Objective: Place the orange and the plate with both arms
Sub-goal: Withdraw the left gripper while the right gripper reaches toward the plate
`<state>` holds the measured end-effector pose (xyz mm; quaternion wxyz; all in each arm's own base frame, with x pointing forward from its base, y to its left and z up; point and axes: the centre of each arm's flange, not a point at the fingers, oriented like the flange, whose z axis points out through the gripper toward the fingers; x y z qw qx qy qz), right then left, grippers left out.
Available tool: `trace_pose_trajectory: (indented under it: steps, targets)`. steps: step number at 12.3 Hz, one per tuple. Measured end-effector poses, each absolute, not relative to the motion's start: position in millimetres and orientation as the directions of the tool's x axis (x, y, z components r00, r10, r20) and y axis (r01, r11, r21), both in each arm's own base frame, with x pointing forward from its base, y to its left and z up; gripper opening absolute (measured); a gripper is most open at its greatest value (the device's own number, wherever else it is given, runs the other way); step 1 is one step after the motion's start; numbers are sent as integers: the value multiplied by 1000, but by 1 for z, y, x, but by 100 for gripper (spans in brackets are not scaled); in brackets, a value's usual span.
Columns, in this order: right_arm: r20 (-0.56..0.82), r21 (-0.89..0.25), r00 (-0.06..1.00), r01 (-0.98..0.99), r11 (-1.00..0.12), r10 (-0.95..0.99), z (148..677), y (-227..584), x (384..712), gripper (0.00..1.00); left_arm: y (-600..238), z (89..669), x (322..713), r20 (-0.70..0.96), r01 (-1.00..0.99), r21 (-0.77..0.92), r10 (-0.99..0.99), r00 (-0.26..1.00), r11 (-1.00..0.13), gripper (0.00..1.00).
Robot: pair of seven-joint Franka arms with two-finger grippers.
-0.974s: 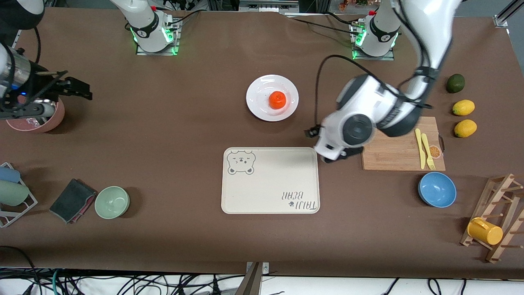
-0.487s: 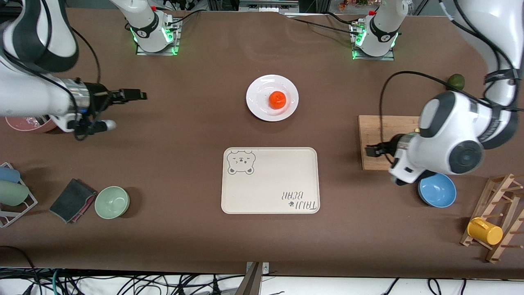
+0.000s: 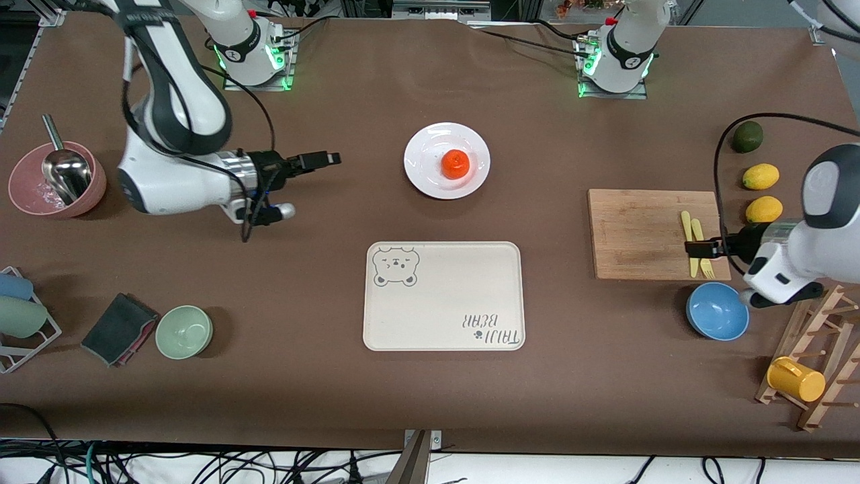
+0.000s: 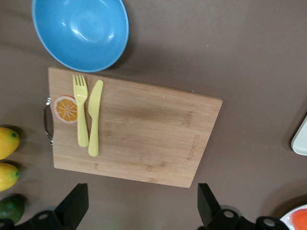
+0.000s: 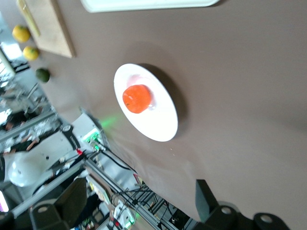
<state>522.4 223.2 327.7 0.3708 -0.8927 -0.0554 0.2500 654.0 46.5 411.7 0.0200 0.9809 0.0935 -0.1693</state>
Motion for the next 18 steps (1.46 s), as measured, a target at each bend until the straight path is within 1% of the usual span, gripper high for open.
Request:
trace_pose_trajectory:
  steps: [2, 4, 6, 8, 10, 12, 13, 14, 15, 16, 17, 18]
  targets:
    - [-345, -756, 871, -37, -654, 349, 275, 237, 517, 100, 50, 441, 648, -302, 136, 10, 127, 945, -991, 100]
    - [-285, -812, 889, -25, -583, 358, 230, 253, 508, 100, 66, 477, 637, -255, 82, -8, 81, 963, -997, 100]
    - [-253, -846, 899, -26, -533, 358, 199, 270, 499, 100, 72, 516, 621, -205, 87, -11, 87, 975, -996, 100]
    - [-221, -872, 901, -10, -490, 374, 174, 288, 487, 100, 52, 554, 605, -126, 74, -3, 73, 989, -997, 100]
    - [-198, -863, 903, 24, -504, 382, 159, 307, 476, 100, 15, 585, 584, -75, 19, -16, 20, 997, -1000, 100]
    - [-179, -843, 902, 66, -534, 393, 151, 327, 464, 100, -12, 597, 568, -56, -22, -19, -21, 998, -1000, 100]
    - [-168, -840, 898, 86, -536, 407, 150, 334, 458, 96, -19, 596, 566, -51, -30, -4, -30, 998, -1000, 100]
    - [-160, -841, 895, 98, -533, 417, 149, 338, 454, 94, -22, 591, 565, -53, -30, 14, -30, 998, -999, 100]
    - [-147, -845, 891, 112, -523, 429, 147, 339, 450, 88, -20, 585, 567, -57, -26, 20, -27, 998, -999, 100]
    - [-118, -850, 884, 145, -506, 452, 144, 338, 447, 85, -17, 579, 570, -54, -19, 21, -21, 998, -1000, 100]
    - [-88, -855, 875, 179, -487, 476, 139, 336, 442, 76, -13, 575, 572, -53, -12, 22, -13, 998, -1000, 100]
    - [-68, -858, 868, 201, -472, 492, 134, 335, 439, 72, -8, 571, 574, -54, -3, 22, -5, 999, -1000, 100]
